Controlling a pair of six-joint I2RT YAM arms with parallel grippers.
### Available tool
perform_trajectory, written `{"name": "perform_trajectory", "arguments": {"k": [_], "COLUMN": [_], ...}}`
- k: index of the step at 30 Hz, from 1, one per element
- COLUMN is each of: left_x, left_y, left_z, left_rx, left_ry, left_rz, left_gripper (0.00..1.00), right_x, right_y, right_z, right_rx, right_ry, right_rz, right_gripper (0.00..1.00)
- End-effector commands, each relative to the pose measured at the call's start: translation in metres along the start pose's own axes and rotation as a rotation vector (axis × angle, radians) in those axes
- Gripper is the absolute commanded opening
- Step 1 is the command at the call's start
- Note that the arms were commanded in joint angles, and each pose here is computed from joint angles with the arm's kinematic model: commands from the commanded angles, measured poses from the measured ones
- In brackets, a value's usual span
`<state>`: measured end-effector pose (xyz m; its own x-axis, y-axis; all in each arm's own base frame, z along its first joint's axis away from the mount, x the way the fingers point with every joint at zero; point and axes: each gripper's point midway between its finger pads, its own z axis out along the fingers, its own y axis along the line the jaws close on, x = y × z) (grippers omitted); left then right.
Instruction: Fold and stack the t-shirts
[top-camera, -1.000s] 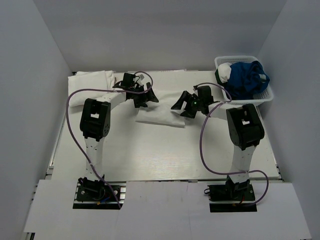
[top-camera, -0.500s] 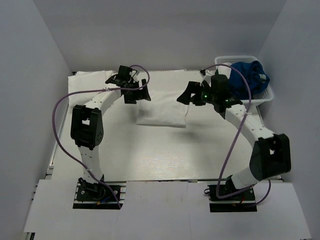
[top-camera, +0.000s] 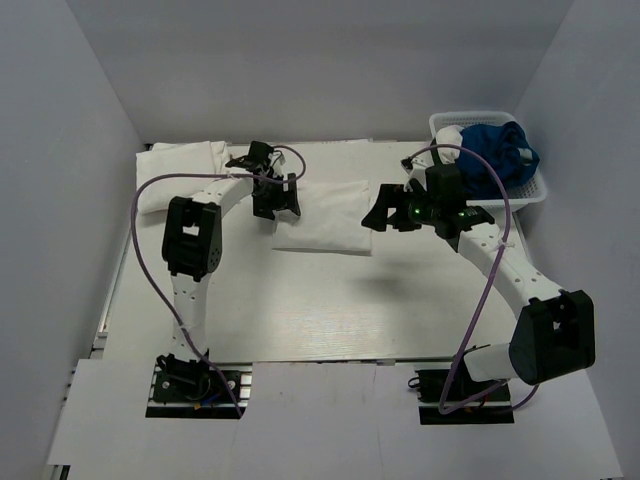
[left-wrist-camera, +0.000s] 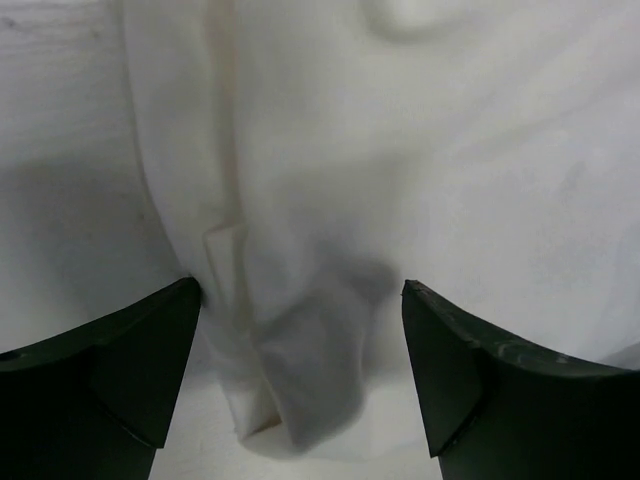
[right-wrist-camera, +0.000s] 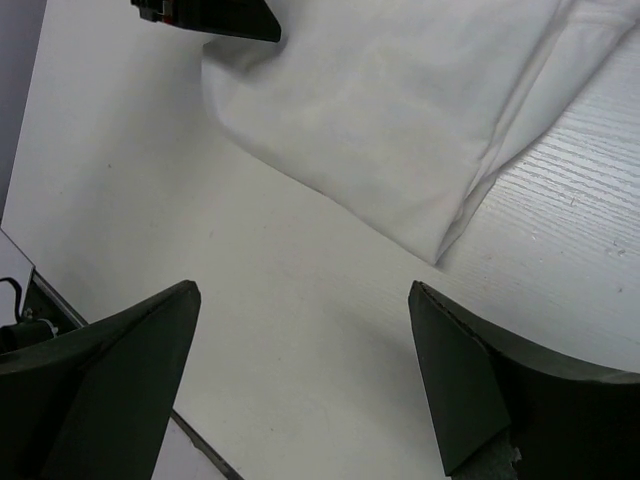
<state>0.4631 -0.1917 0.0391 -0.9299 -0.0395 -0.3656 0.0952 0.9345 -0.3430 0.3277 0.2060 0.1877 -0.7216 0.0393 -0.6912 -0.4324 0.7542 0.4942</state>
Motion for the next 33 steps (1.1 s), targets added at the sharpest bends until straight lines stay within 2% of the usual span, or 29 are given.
{"name": "perform_trajectory", "arguments": {"k": [1,5,6,8,9,10,13,16,18,21,22,33], "left_x": [-0.005,0.006,0.003,0.007,0.000,0.000,-0.014,-0.042,-0.072,-0.090,-0.102,-0.141], "left_y": [-0.010,-0.022,-0.023,-0.024,-0.024,-0.022,-0.018,-0.022,-0.029,-0.028,-0.027,0.022], "left_z": [0.015,0.027,0.030,0.037,0.037,0.038,0.031,-0.003,-0.046,-0.087,-0.116,-0.230], "left_rx": [0.071,0.087,0.089,0.081,0.077,0.062,0.008,-0.032,-0.044,-0.084,-0.131,-0.448], "left_ry": [0.015,0.046,0.038,0.051,0.034,0.040,0.019,-0.080,-0.202,-0.290,-0.360,-0.553], "left_rz": [0.032,0.074,0.077,0.096,0.100,0.098,0.108,0.182,0.227,0.307,0.344,0.395], "left_gripper": [0.90,0.72,0.62,0.50,0.20,0.00,0.00,0.00,0.00,0.00,0.00,0.00], "right_x": [-0.003,-0.003,-0.003,-0.004,-0.003,-0.003,-0.004,-0.006,-0.006,-0.006,-0.006,-0.015], "right_y": [-0.003,-0.005,-0.006,-0.008,-0.010,-0.011,-0.014,-0.016,-0.017,-0.022,-0.024,-0.033], "right_z": [-0.008,-0.006,-0.006,-0.007,-0.006,-0.008,-0.010,-0.013,-0.014,-0.016,-0.016,-0.030], "right_rx": [0.023,0.035,0.038,0.047,0.056,0.062,0.087,0.104,0.112,0.144,0.157,0.235], "right_ry": [-0.021,-0.019,-0.019,-0.026,-0.023,-0.028,-0.038,-0.050,-0.056,-0.053,-0.051,-0.102], "right_rz": [-0.027,-0.031,-0.028,-0.026,-0.027,-0.028,-0.038,-0.047,-0.050,-0.066,-0.067,-0.094], "right_gripper": [0.90,0.90,0.90,0.90,0.90,0.90,0.90,0.90,0.90,0.90,0.90,0.90]}}
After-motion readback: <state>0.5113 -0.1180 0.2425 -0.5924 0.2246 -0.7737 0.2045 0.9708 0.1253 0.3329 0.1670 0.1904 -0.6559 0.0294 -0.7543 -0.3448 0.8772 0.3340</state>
